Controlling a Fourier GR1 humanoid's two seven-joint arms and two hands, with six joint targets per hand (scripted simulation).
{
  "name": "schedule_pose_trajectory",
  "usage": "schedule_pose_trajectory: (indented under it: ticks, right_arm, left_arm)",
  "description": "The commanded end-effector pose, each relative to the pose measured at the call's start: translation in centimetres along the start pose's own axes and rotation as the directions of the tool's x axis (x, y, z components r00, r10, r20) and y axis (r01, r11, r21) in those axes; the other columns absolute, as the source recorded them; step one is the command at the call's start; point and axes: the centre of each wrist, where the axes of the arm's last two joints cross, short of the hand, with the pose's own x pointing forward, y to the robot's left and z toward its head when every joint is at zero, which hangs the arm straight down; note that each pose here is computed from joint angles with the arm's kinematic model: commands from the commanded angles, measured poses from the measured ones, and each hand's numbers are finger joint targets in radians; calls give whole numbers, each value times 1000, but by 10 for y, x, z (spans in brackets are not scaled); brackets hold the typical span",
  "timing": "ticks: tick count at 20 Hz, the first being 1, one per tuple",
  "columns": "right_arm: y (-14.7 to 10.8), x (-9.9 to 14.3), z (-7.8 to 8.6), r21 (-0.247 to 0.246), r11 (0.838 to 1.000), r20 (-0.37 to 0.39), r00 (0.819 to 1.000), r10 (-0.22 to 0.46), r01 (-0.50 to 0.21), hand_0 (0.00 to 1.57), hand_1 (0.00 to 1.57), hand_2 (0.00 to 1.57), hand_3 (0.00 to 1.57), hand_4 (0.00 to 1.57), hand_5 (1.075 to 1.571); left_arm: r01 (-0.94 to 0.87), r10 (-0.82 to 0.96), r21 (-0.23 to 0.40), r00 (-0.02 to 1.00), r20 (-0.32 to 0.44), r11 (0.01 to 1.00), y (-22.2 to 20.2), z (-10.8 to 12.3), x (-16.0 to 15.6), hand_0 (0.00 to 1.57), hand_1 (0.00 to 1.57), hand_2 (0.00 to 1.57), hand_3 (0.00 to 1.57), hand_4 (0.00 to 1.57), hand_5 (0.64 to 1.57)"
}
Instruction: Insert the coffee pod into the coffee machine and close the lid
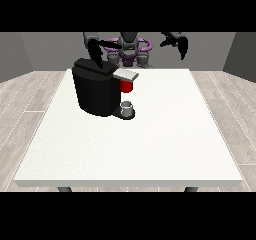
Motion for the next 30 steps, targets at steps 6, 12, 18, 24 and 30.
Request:
schedule_pose_trajectory:
  ticks: [6, 12, 18, 24, 30]
  right_arm:
    - [20, 40, -18, 87, 995, 67, 997, 33, -39, 0, 0, 0, 0, 163, 1571]
    - [32, 75, -33, 66, 987, 163, 977, 135, -148, 0, 0, 0, 0, 119, 1571]
    - [90, 81, -32, 130, 978, 179, 974, 140, -164, 0, 0, 0, 0, 0, 1571]
    - [83, 98, -41, 127, 958, 239, 945, 221, -256, 0, 0, 0, 0, 102, 1571]
    - [116, 159, -45, 107, 943, 335, 904, 264, -315, 0, 0, 0, 0, 259, 1571]
  left_arm:
    - [68, -69, 72, 997, 17, 995, 28, 14, 2, 0, 0, 0, 0, 312, 1571]
    - [49, -51, 39, 998, 46, 998, 18, 4, 17, 0, 0, 0, 0, 346, 1571]
    - [67, -67, 41, 998, 7, 997, 3, 13, 0, 0, 0, 0, 0, 380, 1571]
    - [53, -53, 13, 998, 34, 999, 3, 10, 14, 0, 0, 0, 0, 356, 1571]
    - [67, -68, 14, 995, 79, 998, 7, -10, 23, 0, 0, 0, 0, 365, 1571]
